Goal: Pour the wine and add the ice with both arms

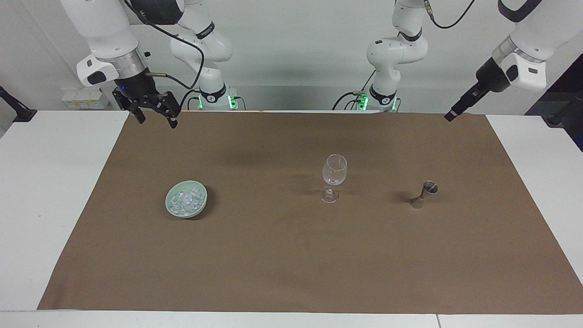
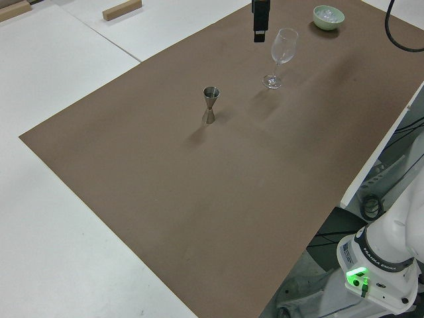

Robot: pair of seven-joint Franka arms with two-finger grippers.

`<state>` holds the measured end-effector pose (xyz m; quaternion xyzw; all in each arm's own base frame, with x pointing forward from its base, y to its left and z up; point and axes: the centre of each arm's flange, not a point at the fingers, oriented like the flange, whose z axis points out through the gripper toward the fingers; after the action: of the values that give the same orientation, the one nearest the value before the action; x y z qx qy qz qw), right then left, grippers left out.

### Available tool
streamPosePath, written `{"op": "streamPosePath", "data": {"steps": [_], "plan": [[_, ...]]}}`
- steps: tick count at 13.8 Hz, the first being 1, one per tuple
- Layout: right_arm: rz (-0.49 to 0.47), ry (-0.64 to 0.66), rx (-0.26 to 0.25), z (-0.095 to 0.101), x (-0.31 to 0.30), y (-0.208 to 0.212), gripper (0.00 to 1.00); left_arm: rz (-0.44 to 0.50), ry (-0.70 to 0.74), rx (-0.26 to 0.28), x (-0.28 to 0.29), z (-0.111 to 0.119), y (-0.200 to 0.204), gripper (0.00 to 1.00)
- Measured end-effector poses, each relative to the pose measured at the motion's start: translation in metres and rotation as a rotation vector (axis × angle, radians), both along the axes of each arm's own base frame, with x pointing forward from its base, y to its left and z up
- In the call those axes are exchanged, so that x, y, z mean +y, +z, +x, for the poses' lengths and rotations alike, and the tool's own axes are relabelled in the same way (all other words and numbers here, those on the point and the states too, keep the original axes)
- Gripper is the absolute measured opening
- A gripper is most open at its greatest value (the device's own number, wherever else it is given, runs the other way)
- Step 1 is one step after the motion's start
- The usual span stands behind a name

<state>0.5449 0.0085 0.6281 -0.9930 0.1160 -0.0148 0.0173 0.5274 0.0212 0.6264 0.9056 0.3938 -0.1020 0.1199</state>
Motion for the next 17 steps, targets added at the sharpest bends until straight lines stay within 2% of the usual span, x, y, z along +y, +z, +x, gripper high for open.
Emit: {"op": "streamPosePath", "data": {"steps": [2,7,9,13,15,17], "plan": [[0.0,0.0,0.0,0.0,0.0,0.0,1.0,-0.095,0.161,0.044,0.054,0.008,-0.021,1.0],[0.0,0.0,0.0,0.0,0.0,0.0,1.0,-0.285,0.388,0.153,0.13,0.022,-0.084,1.0],[0.0,0.0,0.0,0.0,0.0,0.0,1.0,-0.342,0.493,0.213,0.146,0.029,-0.108,1.0],[0.0,0.0,0.0,0.0,0.0,0.0,1.0,-0.429,0.621,0.27,0.181,0.045,-0.17,1.0],[0.0,0.0,0.0,0.0,0.0,0.0,1.0,-0.504,0.689,0.29,0.182,0.052,-0.206,1.0],[0.0,0.0,0.0,0.0,0.0,0.0,1.0,-0.591,0.762,0.322,0.184,0.048,-0.24,1.0]]}}
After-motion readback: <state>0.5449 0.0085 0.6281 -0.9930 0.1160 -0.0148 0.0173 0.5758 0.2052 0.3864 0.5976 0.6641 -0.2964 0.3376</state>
